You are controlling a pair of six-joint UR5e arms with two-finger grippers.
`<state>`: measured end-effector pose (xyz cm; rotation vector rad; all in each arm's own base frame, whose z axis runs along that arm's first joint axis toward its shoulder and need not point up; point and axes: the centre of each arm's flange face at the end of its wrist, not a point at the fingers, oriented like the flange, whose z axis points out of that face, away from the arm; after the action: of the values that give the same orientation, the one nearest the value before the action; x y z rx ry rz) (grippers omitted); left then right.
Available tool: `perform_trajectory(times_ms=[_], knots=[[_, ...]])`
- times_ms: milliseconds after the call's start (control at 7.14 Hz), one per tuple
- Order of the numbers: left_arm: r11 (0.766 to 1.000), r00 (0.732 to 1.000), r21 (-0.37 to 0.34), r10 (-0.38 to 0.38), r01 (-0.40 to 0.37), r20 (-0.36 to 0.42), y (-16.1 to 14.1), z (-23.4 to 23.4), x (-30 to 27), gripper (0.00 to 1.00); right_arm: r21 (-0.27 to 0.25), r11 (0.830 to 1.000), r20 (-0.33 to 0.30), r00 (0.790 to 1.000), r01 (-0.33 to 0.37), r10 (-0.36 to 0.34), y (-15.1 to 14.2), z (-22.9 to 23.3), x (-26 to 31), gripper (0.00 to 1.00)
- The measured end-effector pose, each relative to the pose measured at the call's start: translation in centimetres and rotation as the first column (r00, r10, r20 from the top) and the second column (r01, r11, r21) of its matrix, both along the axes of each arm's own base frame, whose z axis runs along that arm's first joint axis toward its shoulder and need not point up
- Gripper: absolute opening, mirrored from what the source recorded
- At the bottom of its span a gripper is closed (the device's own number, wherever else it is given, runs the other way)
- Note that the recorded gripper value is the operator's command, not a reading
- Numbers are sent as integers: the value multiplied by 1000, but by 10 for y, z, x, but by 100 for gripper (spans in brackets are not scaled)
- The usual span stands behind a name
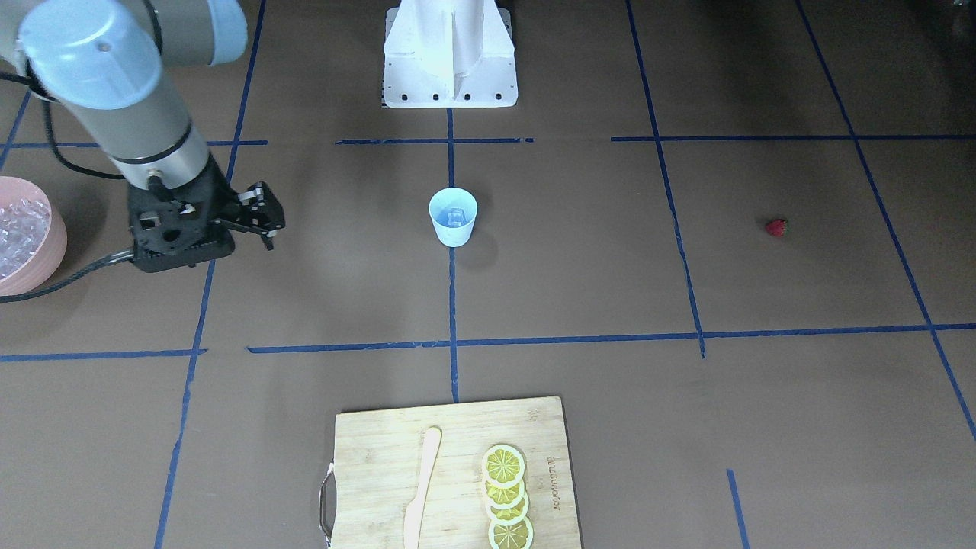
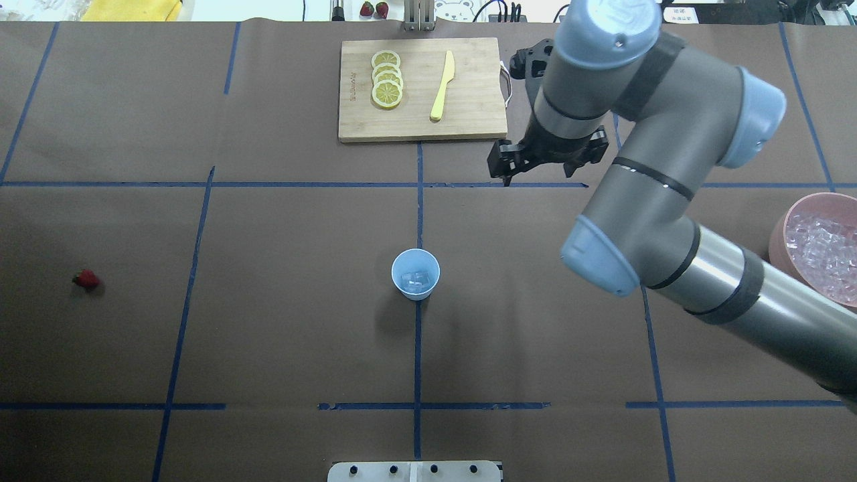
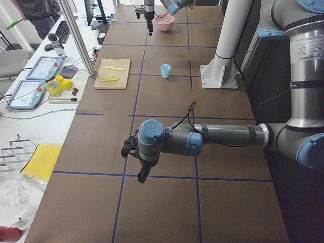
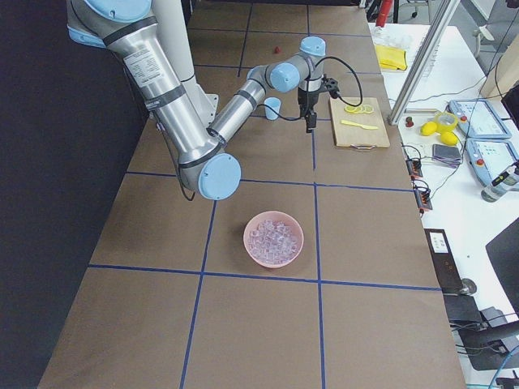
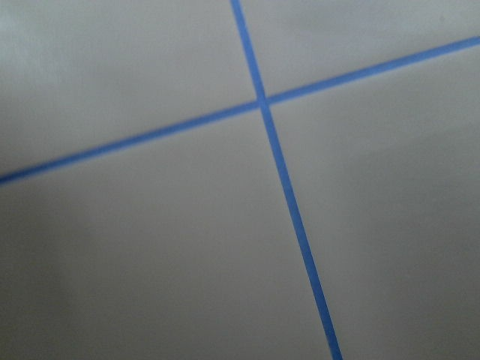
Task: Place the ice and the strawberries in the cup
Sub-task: 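Move the right gripper back over the pink ice bowl, then reach the left gripper toward the red strawberry on the table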
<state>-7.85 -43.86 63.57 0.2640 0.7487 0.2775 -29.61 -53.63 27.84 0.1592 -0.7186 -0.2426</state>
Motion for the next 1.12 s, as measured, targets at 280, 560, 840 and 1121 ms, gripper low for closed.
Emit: perform_trajectory(times_ms=[280,560,840,1121], knots=[[1000,1000,24,12,-12,-9,-7,-6,6,100,49,993,-24,994,107,-106,-2,85,108,99],[999,998,30,25,-23,-57,-9,-10,10,100,59,985,-17,987,161,-160,20,180,231,99],[999,997,31,30,-28,-72,-9,-10,12,100,-46,995,-20,996,86,-87,69,263,317,99],[999,997,39,32,-29,-74,-9,-14,13,100,-154,988,-19,1000,5,-8,122,323,365,99]])
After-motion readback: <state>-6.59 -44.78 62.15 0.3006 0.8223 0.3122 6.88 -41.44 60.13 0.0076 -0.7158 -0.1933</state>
